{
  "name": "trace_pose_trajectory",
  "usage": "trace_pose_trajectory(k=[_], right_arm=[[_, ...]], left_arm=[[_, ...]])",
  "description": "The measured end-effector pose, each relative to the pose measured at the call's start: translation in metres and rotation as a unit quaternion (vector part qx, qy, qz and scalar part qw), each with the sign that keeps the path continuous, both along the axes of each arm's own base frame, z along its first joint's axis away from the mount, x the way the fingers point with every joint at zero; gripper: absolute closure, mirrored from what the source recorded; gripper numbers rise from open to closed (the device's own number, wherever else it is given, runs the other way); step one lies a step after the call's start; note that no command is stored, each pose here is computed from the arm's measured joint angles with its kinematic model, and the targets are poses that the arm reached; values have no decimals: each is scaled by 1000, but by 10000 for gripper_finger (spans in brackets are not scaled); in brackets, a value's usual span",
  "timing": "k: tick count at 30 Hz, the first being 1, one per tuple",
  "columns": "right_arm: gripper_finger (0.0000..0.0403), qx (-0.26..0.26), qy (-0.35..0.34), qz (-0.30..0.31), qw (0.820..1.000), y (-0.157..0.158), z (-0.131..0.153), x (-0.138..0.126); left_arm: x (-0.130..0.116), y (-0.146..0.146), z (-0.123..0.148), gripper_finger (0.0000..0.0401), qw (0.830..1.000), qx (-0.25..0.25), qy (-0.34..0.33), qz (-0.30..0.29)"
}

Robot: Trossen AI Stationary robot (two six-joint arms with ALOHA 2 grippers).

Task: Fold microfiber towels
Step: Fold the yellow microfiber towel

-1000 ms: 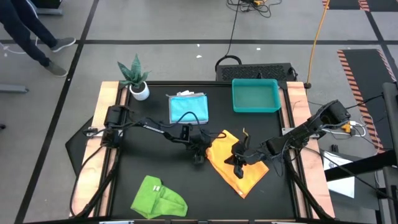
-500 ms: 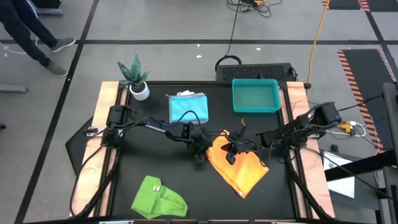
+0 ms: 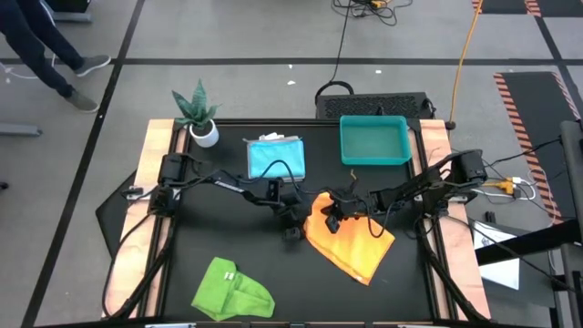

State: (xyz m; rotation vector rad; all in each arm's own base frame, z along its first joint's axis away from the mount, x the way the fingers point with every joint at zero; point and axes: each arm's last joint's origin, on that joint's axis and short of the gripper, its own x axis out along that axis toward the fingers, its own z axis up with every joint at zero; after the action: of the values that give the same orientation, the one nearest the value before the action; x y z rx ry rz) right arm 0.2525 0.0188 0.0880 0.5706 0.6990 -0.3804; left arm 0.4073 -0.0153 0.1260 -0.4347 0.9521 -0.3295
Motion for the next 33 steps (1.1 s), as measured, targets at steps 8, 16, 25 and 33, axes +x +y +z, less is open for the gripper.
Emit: trace_pose_trajectory(k=[8, 16, 25, 33], right_arm=[[403, 2, 8, -11, 1000, -5, -1, -1], [403, 1, 11, -14, 1000, -7, -2, -1], [403, 8, 9, -8, 1000, -7, -2, -1], [403, 9, 10, -8, 1000, -7, -2, -1]], left_arm=[[5, -2, 6, 270, 999, -23, -40, -19], [5, 2, 4, 270, 999, 14, -38, -2], [-1, 7, -1, 270, 994, 106, -8, 21], [-1, -4, -1, 270, 995, 93, -16, -15]])
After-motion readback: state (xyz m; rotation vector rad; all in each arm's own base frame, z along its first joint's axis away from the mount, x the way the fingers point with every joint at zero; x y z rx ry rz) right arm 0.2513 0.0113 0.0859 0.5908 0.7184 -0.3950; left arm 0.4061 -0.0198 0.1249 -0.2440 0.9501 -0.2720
